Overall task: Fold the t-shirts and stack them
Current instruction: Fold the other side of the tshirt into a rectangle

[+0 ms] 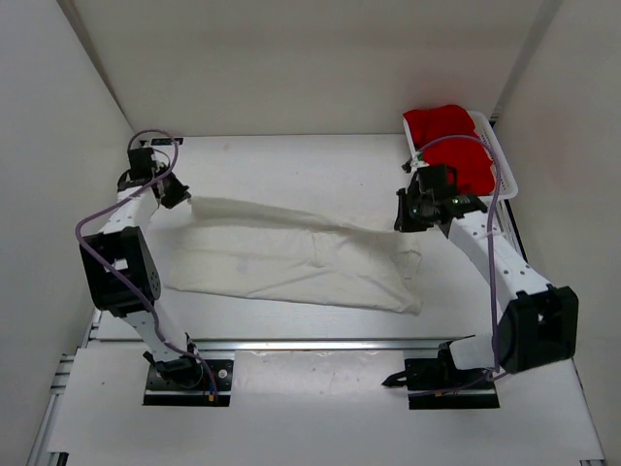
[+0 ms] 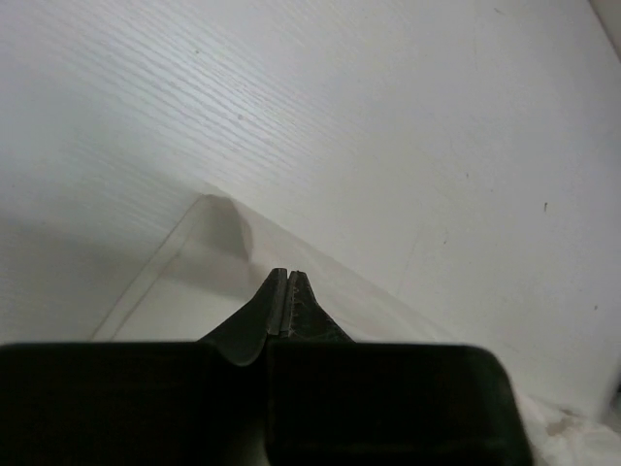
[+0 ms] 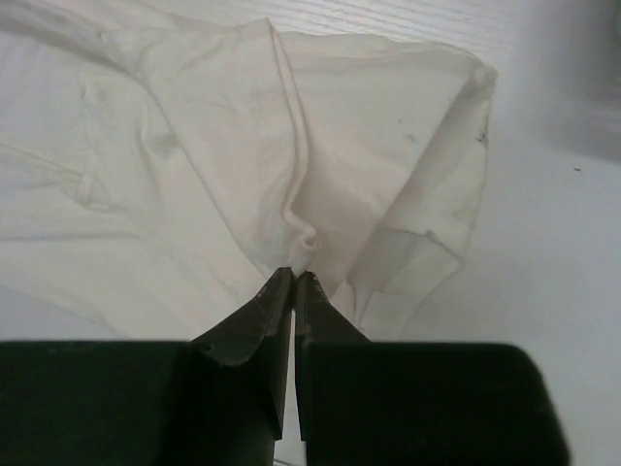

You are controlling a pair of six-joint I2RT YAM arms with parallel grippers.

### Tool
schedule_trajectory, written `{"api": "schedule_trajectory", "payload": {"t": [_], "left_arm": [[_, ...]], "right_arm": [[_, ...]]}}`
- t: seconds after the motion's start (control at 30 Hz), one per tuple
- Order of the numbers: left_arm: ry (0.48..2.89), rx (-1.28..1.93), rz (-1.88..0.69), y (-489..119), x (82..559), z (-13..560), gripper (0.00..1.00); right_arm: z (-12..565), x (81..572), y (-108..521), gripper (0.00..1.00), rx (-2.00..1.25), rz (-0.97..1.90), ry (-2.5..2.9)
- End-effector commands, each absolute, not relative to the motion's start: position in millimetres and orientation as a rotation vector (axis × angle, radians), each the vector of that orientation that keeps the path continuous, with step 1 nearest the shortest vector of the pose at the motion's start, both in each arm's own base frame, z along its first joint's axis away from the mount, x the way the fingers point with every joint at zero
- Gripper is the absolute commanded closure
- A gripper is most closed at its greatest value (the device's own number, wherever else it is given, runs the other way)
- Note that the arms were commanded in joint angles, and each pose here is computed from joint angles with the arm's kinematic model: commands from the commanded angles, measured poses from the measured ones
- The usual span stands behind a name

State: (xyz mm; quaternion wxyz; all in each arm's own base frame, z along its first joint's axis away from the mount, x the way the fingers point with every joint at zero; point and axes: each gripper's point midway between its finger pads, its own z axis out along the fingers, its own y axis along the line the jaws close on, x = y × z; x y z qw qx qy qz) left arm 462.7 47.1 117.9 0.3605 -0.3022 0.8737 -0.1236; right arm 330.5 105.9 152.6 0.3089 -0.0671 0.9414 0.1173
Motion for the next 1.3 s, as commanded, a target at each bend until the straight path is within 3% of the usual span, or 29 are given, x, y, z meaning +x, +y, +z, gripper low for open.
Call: {"api": "schedule_trajectory", "payload": {"t": [0.0, 0.4, 0.5, 0.57, 0.6, 0.63, 0.73, 0.77, 0.87, 0.93, 1.0, 1.03, 1.1, 1.17, 1.27], "left_arm": [[2.158, -0.837, -0.404, 61.8, 450.2, 132.2, 1.0], [2.118, -1.017, -0.42, 79.2, 385.0, 105.5, 1.0], [2.132, -1.081, -0.447, 78.5, 373.9, 88.2, 0.83], [2.088, -1.122, -0.492, 82.4, 372.6, 89.3, 0.67], [2.066, -1.124, -0.517, 80.0, 374.0, 96.6, 0.53], [2.034, -1.121, -0.528, 82.0, 374.5, 105.3, 0.49], [1.935, -1.08, -0.575, 73.6, 380.7, 135.1, 0.32], [1.901, -1.042, -0.58, 68.5, 384.7, 147.7, 0.28], [1.884, -0.901, -0.645, 27.2, 396.6, 175.9, 0.36], [1.918, -0.761, -0.712, -25.8, 397.0, 185.7, 0.41], [1.96, -0.65, -0.753, -68.3, 389.0, 185.8, 0.45], [1.995, -0.566, -0.786, -101.5, 379.4, 183.8, 0.46], [2.017, -0.471, -0.819, -137.0, 362.3, 179.4, 0.47], [2.067, -0.378, -0.878, -173.2, 338.1, 166.4, 0.48], [2.103, -0.308, -0.929, -195.8, 309.9, 148.2, 0.5]], "right_arm": [[138.6, 312.5, 109.5, 1.0, -0.173, 0.285, 2.454], [80.1, 229.4, 99.7, 1.0, 0.076, 0.381, 2.495], [62.2, 214.6, 102.4, 0.97, 0.101, 0.419, 2.547], [55.3, 210.6, 102.8, 0.95, 0.105, 0.412, 2.563], [57.0, 210.4, 102.5, 0.93, 0.103, 0.405, 2.553], [59.5, 212.5, 101.1, 0.9, 0.093, 0.371, 2.545], [85.7, 231.1, 90.9, 0.68, 0.051, 0.249, 2.447], [91.8, 236.4, 89.4, 0.67, 0.042, 0.231, 2.428], [111.0, 258.4, 110.2, 0.64, -0.022, 0.329, 2.376], [120.8, 279.9, 133.0, 0.88, -0.052, 0.382, 2.303], [114.7, 291.3, 161.3, 1.0, -0.128, 0.42, 2.28], [122.9, 302.5, 168.6, 1.0, -0.127, 0.441, 2.232], [114.8, 317.2, 179.0, 0.95, -0.134, 0.449, 2.233], [116.7, 327.3, 194.7, 0.74, -0.173, 0.519, 2.214], [104.3, 340.5, 200.4, 0.64, -0.201, 0.486, 2.243]]}}
